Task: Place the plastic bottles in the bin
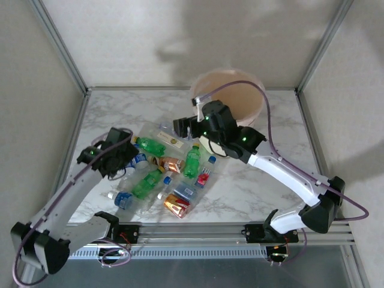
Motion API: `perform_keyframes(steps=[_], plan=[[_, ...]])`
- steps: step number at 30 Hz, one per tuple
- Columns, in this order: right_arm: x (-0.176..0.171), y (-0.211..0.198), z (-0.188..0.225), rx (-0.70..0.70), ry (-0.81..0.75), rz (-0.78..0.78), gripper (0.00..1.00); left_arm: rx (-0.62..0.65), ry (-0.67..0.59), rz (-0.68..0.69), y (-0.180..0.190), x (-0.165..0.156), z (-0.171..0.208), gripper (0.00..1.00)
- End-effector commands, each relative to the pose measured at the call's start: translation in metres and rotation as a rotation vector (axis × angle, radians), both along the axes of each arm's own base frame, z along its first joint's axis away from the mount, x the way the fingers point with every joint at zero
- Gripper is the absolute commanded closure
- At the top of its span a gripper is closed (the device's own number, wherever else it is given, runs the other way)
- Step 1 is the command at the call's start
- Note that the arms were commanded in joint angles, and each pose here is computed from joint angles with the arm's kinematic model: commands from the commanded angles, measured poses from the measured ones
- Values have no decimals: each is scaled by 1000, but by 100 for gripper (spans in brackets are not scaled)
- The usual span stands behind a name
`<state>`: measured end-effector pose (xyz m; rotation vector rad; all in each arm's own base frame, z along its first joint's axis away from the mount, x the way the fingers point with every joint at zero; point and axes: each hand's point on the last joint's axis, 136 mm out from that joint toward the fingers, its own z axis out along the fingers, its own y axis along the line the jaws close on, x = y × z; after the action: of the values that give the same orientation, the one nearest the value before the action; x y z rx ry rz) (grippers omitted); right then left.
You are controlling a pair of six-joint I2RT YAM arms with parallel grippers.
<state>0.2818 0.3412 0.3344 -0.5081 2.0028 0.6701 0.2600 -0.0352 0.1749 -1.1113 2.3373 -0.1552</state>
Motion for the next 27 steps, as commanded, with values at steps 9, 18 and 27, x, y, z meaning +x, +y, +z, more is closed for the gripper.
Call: perform_keyframes(steps=[9, 18, 27], plan=[[-147, 116, -103, -188, 145, 549, 11, 252, -340, -95, 9, 133, 87, 6], [-190, 168, -175, -367, 171, 674, 13, 299, -395, 3, 50, 143, 105, 5], [-200, 192, -228, -488, 219, 727, 15, 228, -392, 1, 53, 137, 84, 7]])
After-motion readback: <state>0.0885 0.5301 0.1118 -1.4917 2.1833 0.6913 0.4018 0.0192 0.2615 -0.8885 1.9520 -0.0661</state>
